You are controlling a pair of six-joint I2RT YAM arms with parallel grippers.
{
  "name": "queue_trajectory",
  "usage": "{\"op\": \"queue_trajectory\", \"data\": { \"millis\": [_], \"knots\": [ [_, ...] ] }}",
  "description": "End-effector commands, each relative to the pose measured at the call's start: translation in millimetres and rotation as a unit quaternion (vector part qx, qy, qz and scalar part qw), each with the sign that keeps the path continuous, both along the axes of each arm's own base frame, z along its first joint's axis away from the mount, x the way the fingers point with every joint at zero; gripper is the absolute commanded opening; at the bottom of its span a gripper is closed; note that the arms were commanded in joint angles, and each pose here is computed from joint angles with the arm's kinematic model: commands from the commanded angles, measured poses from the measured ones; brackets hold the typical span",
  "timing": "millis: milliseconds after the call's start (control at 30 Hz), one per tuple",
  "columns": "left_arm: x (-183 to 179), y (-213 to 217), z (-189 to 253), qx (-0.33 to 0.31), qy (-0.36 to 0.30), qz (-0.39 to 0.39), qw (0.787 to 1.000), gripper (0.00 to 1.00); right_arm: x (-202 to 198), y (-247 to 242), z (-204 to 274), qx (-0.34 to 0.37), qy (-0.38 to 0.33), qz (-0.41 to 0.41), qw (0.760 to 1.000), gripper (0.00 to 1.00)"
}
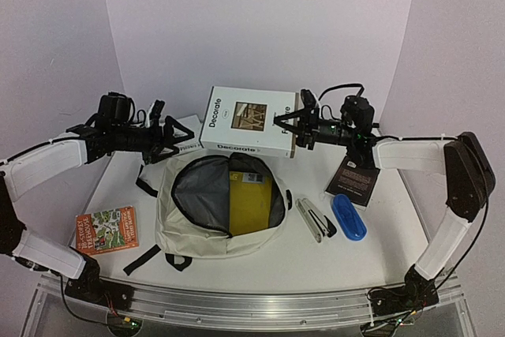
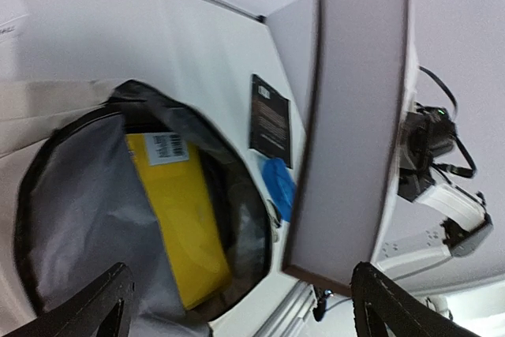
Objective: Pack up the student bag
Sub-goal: Pick up the book from the center of the board, then place the book in the student bag.
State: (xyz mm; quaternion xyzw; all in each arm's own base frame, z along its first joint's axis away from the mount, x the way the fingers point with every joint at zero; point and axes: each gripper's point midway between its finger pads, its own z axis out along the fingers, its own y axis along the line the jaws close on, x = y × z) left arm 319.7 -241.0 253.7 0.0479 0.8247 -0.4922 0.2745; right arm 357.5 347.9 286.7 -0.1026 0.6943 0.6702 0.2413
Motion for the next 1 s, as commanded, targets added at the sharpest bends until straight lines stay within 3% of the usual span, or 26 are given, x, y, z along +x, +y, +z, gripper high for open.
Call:
{"op": "queue_trajectory", "data": {
  "millis": [0,233,567,967],
  "knots": [
    [-11,45,-71,0.135,0.095,0.076,0.983,0.95,-18,-19,37,0.023,-0.043,-0.004,0.999,0.22],
    [-14,53,-109,0.163,0.154,0.097,0.97,0.91,-26,-31,4,-0.057,-0.016,-0.029,0.998,0.22],
    [-3,43,-135,0.162,0.185,0.084,0.966,0.86,-22,-46,-40,-0.146,0.013,-0.071,0.987,0.23],
    [8,19,-138,0.097,0.204,0.056,0.972,0.56,-9,-63,-90,-0.254,0.047,-0.109,0.96,0.23]
  ]
}}
